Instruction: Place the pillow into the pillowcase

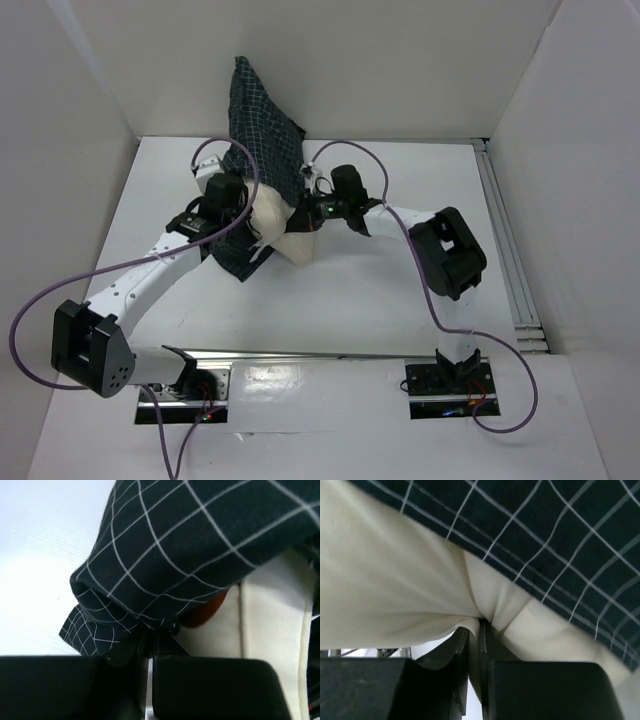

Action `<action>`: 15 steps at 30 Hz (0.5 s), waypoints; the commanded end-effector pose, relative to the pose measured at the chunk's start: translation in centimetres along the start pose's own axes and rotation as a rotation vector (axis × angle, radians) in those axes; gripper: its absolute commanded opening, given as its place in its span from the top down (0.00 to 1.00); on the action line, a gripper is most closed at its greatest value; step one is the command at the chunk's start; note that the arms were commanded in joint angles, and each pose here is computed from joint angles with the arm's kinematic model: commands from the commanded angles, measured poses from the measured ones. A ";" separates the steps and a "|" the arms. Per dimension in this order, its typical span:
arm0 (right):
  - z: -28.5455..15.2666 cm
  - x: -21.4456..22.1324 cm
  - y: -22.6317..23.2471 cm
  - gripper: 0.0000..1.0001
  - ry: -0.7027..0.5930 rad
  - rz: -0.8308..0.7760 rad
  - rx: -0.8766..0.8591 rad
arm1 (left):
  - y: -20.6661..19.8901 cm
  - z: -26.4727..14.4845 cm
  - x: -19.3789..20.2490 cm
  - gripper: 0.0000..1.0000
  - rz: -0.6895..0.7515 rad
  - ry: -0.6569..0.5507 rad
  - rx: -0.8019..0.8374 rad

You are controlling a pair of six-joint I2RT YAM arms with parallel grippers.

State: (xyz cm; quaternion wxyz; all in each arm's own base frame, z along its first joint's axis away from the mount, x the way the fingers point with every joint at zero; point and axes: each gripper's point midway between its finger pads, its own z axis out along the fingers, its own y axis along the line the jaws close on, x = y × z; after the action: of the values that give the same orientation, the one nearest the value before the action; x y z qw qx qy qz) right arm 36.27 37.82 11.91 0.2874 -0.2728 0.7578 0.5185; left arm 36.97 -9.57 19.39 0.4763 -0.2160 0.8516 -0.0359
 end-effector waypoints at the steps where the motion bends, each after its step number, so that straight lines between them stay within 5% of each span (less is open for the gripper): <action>1: -1.2 4.1 -3.7 1.00 0.090 0.137 0.212 | -0.2 -2.7 -5.9 1.00 -0.090 -0.192 0.025; 4: -2.3 2.2 -1.0 1.00 0.042 0.044 0.211 | -0.4 -1.8 -4.6 1.00 -0.045 -0.134 0.040; 10: -7.3 -5.7 6.7 1.00 -0.257 -0.124 0.355 | -4.5 -1.3 -3.9 1.00 -0.024 -0.083 0.204; 15: -14.4 -9.2 8.8 1.00 -0.518 -0.112 0.719 | -9.5 -2.0 -4.1 1.00 0.043 -0.071 0.314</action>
State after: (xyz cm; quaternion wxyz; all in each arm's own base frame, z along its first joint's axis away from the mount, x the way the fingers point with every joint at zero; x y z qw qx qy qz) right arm 33.48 32.14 23.51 0.4855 -0.1712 0.7878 0.3382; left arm 38.17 -12.95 21.72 0.4858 -0.1700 0.8514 -0.1012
